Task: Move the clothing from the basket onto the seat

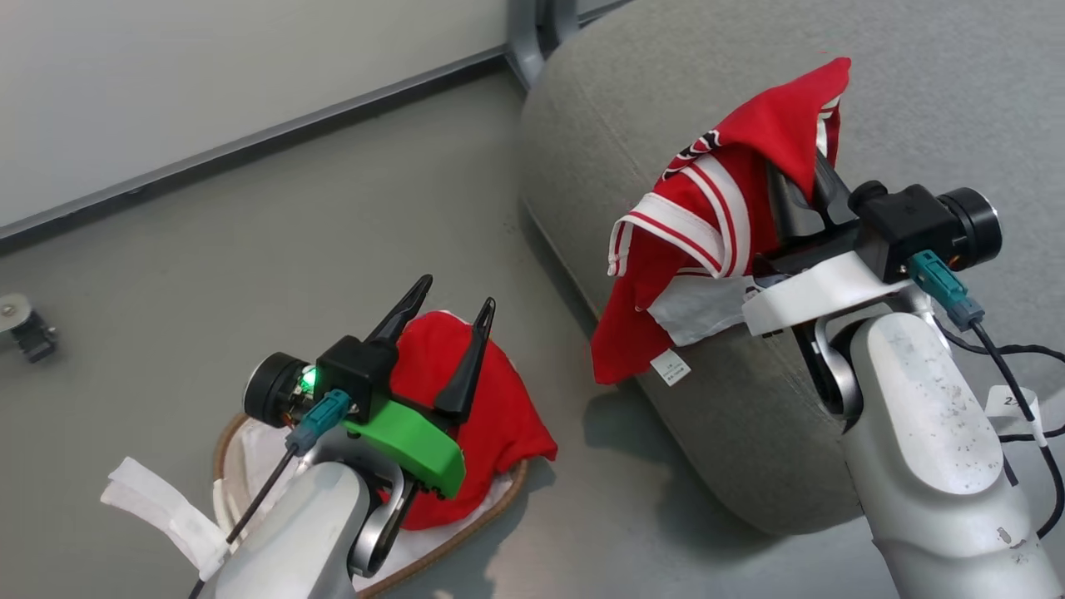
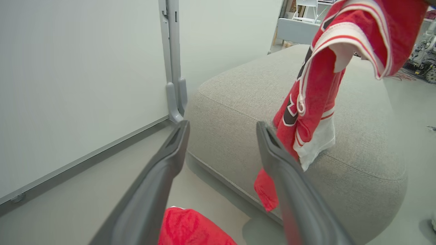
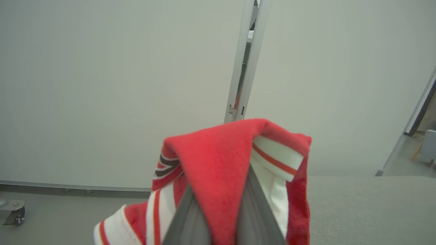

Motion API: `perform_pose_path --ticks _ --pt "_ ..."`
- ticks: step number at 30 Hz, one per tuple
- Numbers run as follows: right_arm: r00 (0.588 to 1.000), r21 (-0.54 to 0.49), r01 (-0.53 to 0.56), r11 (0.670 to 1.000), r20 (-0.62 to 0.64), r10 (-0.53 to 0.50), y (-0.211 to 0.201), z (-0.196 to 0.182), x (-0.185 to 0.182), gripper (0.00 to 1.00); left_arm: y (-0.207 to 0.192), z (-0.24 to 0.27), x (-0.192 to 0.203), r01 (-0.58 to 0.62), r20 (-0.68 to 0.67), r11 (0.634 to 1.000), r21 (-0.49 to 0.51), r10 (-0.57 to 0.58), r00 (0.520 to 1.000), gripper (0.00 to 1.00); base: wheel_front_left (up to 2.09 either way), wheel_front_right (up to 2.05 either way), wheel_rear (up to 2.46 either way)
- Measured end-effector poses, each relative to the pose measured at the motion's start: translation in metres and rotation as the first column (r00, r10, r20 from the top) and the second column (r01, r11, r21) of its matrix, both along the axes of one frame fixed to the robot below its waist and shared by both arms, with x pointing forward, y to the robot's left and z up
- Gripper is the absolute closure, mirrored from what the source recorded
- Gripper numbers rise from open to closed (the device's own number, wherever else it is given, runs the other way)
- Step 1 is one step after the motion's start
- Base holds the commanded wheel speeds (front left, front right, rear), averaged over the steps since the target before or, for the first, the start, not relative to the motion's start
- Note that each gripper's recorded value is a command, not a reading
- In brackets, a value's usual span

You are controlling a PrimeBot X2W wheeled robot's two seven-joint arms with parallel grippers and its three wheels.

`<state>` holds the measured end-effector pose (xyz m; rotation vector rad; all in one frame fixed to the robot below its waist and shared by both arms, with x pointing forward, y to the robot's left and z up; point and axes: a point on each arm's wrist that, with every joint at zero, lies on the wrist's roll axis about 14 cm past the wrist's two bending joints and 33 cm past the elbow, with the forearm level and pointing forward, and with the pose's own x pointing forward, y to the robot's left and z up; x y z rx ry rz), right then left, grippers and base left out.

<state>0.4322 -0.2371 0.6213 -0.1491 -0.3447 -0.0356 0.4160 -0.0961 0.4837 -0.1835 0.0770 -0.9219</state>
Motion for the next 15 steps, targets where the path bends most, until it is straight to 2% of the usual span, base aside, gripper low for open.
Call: perform_pose_path --ticks 5,9,12,15 --pt "0.996 -0.009 0.080 0.997 -0.036 -0.081 -0.028 -0.011 -0.009 1.00 -0.027 -0.007 -0.007 0.084 -0.013 0.996 -0.013 -0.085 0.996 0.00 0.00 0.00 0.00" --pt "0.991 -0.045 0.116 0.992 -0.068 -0.119 -0.041 -0.019 -0.002 1.00 -0.039 -0.012 -0.008 0.119 -0.024 0.992 -0.031 -0.120 0.992 0.00 0.00 0.00 0.00" --pt "0.989 -0.087 0.127 0.988 -0.068 -0.133 -0.052 -0.014 0.011 1.00 -0.042 -0.015 -0.010 0.139 -0.030 0.989 -0.044 -0.140 0.990 0.00 0.00 0.00 0.00" --pt "0.989 -0.137 0.144 0.980 -0.023 -0.149 -0.066 0.008 0.028 1.00 -0.036 -0.019 -0.008 0.131 -0.031 0.991 -0.036 -0.132 0.991 0.00 0.00 0.00 0.00"
